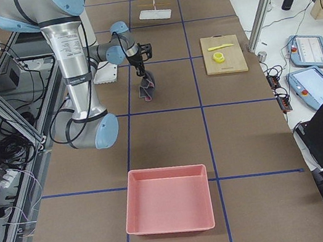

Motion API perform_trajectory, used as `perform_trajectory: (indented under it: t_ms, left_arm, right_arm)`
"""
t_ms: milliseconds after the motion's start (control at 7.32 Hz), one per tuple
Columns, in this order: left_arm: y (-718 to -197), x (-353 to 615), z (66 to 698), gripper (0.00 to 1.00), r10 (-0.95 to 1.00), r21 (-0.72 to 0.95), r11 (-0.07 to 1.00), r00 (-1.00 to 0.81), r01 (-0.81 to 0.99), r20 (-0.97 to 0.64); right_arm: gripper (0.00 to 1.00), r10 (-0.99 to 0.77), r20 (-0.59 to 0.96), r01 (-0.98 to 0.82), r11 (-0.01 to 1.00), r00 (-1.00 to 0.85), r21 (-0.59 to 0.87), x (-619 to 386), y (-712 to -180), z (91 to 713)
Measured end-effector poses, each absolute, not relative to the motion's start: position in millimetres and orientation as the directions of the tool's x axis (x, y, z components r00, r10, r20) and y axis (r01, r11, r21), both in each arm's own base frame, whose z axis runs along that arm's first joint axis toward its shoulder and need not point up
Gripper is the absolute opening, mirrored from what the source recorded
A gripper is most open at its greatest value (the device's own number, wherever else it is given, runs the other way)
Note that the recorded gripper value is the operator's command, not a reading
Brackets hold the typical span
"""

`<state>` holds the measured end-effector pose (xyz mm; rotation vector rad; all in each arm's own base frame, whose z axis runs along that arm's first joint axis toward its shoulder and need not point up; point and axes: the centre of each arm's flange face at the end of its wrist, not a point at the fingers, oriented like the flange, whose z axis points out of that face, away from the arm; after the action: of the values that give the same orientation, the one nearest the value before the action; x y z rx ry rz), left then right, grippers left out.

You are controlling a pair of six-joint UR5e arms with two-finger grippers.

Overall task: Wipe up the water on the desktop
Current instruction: 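Wipe the table beside the pink bin with the towel in the right gripper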

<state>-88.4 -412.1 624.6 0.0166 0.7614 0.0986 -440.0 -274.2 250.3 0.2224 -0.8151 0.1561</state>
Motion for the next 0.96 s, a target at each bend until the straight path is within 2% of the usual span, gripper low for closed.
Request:
perform_trajectory:
  t_ms: [273,546,956]
  left_arm:
    - [-393.9,-84.1,623.1,0.99,0.064,0.059,0.998,0.697,-0.031,-0.714]
    - [-389.5,-82.8,624.1,0.99,0.066,0.071,0.997,0.693,-0.021,-0.718]
    - [-388.9,-82.4,624.7,0.99,0.066,0.073,0.997,0.693,-0.020,-0.718]
  right_arm:
    - [0.00,0.055,0.726,-0.222,0.966,0.685,0.136,-434.2,-275.6,257.7]
    - [0.00,0.005,0.619,-0.149,0.972,0.786,0.180,-398.0,-274.6,325.5]
    - [0.00,-0.077,0.373,-0.010,0.974,0.925,0.226,-295.4,-288.9,432.3]
